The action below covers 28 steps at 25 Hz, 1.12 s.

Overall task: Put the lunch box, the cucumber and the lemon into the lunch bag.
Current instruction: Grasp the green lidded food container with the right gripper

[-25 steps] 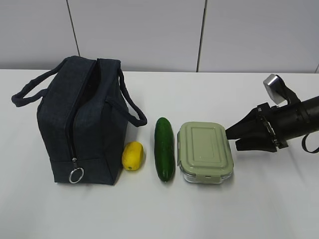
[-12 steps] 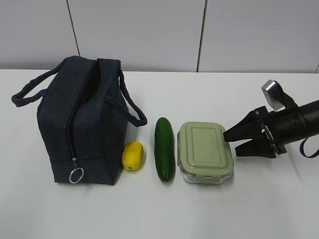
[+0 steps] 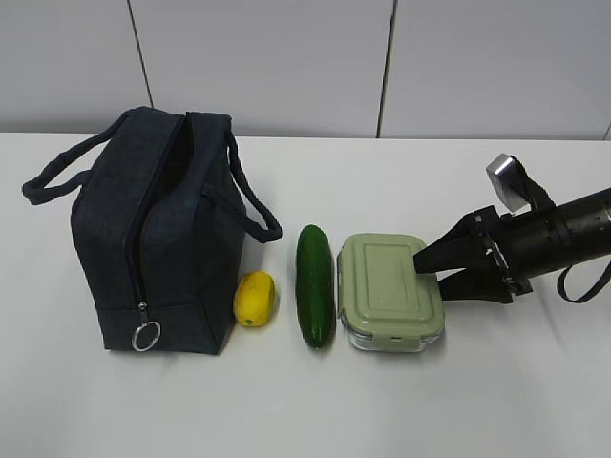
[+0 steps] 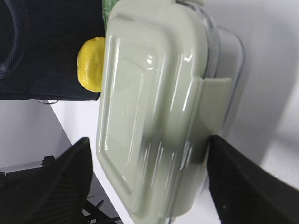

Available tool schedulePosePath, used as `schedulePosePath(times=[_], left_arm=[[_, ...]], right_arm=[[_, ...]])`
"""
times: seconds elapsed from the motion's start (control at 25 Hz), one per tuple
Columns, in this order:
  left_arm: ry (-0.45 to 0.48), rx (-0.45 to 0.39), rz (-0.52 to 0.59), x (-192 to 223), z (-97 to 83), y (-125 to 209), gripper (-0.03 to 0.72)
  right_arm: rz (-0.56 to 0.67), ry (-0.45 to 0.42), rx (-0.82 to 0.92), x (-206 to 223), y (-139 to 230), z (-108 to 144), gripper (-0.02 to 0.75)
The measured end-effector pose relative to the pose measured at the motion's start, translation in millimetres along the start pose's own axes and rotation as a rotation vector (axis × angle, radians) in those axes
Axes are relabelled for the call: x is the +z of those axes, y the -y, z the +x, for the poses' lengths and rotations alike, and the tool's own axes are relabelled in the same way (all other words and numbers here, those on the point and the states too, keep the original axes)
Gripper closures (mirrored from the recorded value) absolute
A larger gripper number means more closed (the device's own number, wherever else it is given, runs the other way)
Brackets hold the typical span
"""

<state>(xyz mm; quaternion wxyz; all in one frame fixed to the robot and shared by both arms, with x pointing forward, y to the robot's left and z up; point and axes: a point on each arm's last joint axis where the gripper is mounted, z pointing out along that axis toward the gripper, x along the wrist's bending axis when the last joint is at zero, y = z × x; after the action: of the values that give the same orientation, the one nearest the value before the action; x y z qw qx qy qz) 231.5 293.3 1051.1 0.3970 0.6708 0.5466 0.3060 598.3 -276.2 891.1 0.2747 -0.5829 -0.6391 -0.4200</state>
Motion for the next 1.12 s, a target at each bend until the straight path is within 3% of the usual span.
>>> schedulePosePath(times=[0.36,0.68,1.12], left_arm=[[0.0,0.0,0.0,0,0.0,0,0.45],[0.0,0.0,0.0,0,0.0,0,0.45],[0.0,0.0,0.0,0,0.0,0,0.45]], right_arm=[[0.009,0.001,-0.007,3,1,0,0.168],[-0.006,-0.026,0.066,14,0,-17,0.168],[-0.023,-0.029,0.05,12,-6,-14,0.168]])
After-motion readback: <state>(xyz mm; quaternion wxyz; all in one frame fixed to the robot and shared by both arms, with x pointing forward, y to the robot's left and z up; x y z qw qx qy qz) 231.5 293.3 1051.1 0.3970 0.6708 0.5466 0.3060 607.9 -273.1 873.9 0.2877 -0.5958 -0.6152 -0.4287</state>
